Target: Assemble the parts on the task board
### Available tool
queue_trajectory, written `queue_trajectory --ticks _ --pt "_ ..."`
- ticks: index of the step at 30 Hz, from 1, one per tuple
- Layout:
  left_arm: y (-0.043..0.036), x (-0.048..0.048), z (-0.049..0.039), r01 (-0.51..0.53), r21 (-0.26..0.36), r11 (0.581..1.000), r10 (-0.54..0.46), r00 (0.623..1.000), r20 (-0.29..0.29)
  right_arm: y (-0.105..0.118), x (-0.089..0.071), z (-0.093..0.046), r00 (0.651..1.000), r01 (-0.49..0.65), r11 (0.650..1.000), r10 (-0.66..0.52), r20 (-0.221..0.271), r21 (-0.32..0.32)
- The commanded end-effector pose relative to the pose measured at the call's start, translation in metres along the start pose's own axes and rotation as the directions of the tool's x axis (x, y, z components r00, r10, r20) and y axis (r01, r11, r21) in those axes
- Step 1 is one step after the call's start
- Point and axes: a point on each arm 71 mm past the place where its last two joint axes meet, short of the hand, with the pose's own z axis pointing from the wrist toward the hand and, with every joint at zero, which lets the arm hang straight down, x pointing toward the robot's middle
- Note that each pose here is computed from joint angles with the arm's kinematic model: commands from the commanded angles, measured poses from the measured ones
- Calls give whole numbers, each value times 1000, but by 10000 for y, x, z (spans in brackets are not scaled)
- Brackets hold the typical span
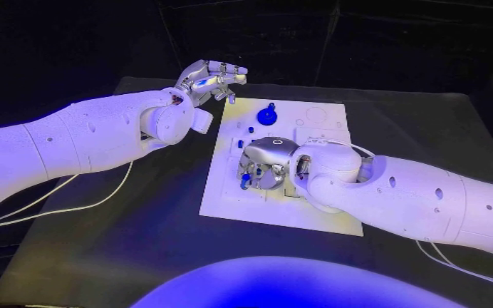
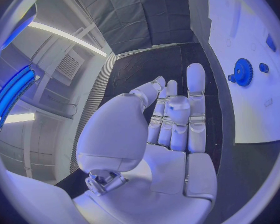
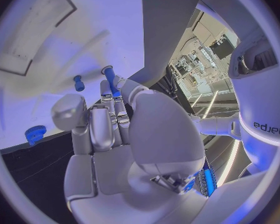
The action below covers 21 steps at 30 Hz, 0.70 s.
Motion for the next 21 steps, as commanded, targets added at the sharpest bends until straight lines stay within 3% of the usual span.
queue_trajectory --ticks 1,21 --pt "-9 14 4 6 3 1000 -6 1000 -14 -4 30 9 999 27 1000 -27 -29 12" --pt "-9 14 4 7 2 1000 -7 1000 -16 19 55 10 998 60 998 -60 -15 21"
